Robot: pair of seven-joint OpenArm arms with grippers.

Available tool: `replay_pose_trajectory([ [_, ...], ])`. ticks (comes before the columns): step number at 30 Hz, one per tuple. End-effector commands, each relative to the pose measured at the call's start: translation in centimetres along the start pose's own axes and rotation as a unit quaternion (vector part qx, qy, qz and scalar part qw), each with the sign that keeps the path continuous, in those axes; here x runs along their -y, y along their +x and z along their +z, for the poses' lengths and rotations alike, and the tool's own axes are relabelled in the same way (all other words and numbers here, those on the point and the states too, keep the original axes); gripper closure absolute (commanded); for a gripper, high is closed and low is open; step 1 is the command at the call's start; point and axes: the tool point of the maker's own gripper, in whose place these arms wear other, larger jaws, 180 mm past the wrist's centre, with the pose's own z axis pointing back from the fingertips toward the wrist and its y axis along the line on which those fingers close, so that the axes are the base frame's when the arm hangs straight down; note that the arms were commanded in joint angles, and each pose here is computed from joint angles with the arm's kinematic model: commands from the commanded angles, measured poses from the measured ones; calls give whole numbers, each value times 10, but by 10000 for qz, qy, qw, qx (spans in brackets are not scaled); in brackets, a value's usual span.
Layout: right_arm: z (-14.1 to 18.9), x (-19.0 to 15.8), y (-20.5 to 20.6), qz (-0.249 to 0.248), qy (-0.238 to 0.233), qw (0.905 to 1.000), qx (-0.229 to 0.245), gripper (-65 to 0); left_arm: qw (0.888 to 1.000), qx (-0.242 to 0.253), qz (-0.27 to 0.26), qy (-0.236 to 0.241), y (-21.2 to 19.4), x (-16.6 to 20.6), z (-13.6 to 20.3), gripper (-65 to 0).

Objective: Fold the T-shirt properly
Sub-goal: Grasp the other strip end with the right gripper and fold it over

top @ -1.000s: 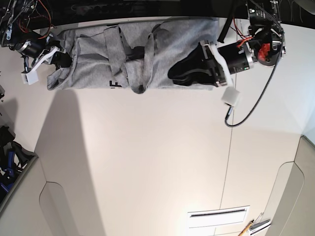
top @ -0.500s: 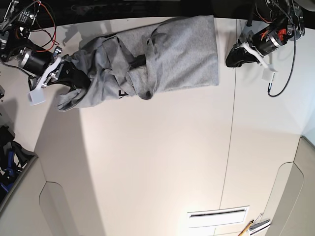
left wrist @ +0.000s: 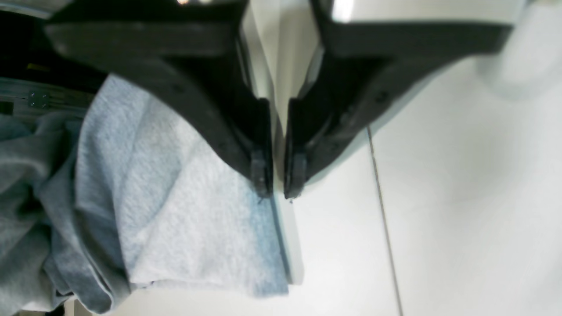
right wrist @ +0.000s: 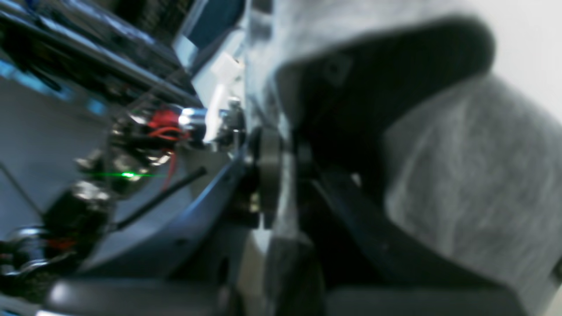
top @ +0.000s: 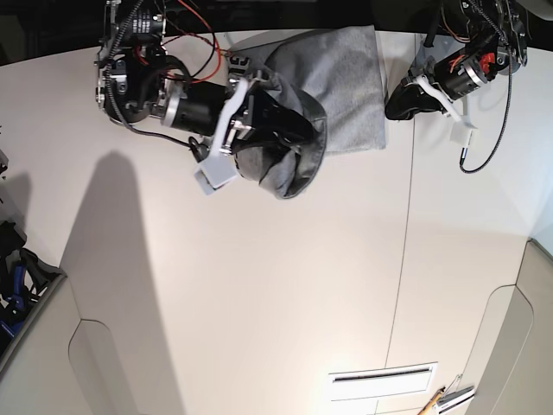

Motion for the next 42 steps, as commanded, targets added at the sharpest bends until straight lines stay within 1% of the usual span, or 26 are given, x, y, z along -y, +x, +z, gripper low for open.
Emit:
replay_pose_trajectory([
  [1, -6, -11, 17, 219, 153, 9993, 248, 0, 9994, -280, -67, 178, -11, -7, 3, -69],
  [5, -32, -22, 18, 660, 119, 9977, 58, 0, 9994, -280, -65, 179, -11, -7, 3, -68],
  [8, -49, -25, 8, 796, 46, 9966, -226, 0, 9994, -280, -67, 178, -11, -7, 3, -69],
  [11, -61, -33, -6, 886, 112, 9946, -521, 0, 9994, -279, -68, 179, -10, -7, 3, -69],
  [17, -69, -48, -19, 1036, 311, 9911, -771, 0, 9994, -277, -69, 178, -10, -7, 3, -69],
  [22, -68, -48, -24, 1045, 305, 9899, -909, 0, 9994, -279, -67, 180, -10, -7, 3, -69],
  [25, -67, -47, -30, 1050, 292, 9881, -1085, 0, 9994, -277, -68, 179, -10, -7, 3, -69],
  [27, -66, -49, -33, 1020, 363, 9873, -1160, -148, 9994, -279, -68, 179, -10, -7, 3, -69],
  [28, -66, -54, -32, 1020, 486, 9872, -1123, -198, 9994, -277, -68, 179, -10, -7, 3, -69],
  [29, -66, -58, -31, 1017, 610, 9871, -1074, -211, 9994, -277, -68, 179, -10, -7, 3, -69],
  [35, -65, -75, -24, 801, 1026, 9878, -859, -211, 9994, -279, -69, 178, -10, -7, 3, -69],
  [37, -65, -81, -21, 838, 1181, 9863, -788, -211, 9994, -280, -70, 182, -10, -8, 3, -69],
  [40, -67, -85, -15, 862, 1243, 9860, -708, -211, 9992, -292, -134, 224, -8, -11, 6, -69],
  [42, -67, -81, -11, 1019, 1155, 9853, -740, -211, 9988, -298, -232, 322, -2, -18, 13, -69],
])
